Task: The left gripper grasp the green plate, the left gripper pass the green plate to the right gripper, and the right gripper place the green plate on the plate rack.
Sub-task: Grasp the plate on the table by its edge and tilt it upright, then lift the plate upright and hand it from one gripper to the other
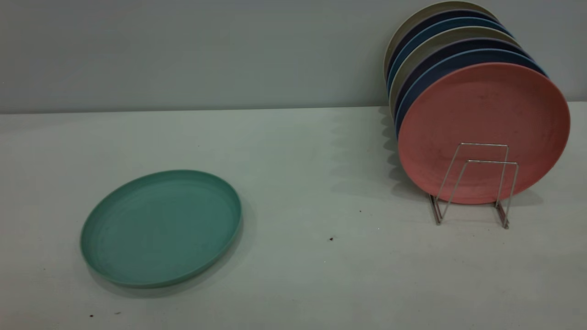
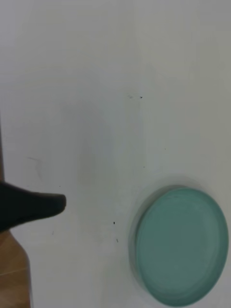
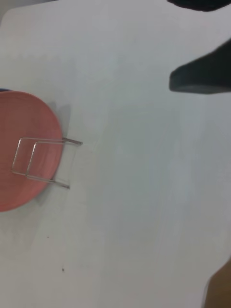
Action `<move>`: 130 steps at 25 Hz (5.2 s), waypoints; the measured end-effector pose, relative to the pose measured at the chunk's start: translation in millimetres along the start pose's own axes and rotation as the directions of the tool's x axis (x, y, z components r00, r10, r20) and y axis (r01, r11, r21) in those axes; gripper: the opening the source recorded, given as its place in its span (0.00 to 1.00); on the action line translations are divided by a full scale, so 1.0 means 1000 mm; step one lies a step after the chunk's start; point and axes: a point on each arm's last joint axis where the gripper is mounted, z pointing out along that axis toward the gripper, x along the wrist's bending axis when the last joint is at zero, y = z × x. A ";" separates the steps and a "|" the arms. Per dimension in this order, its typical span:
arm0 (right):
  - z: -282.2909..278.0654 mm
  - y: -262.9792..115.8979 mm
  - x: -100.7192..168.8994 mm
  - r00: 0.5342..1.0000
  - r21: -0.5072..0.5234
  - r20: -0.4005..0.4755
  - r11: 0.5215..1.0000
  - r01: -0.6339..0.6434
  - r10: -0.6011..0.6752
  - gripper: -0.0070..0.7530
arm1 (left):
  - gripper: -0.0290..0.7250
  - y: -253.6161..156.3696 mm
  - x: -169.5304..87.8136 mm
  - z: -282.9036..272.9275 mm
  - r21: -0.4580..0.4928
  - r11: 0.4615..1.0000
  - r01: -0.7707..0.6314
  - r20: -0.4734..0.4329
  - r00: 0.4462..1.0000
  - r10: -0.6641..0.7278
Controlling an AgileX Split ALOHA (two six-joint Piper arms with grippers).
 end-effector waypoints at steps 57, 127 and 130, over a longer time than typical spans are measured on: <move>0.111 0.084 0.005 0.939 0.167 -0.324 0.984 -0.058 0.111 0.46 | 0.79 0.085 -0.015 0.312 0.576 0.782 0.239 0.204 0.884 -0.421; 0.181 0.087 0.019 0.811 0.301 -0.492 0.936 -0.180 0.315 0.46 | 0.06 0.048 -0.010 0.388 0.410 0.900 0.148 0.428 0.840 -0.333; 0.200 0.087 0.020 0.790 0.283 -0.522 0.939 -0.196 0.323 0.46 | 0.06 0.060 -0.020 0.381 0.370 0.923 0.108 0.462 0.840 -0.284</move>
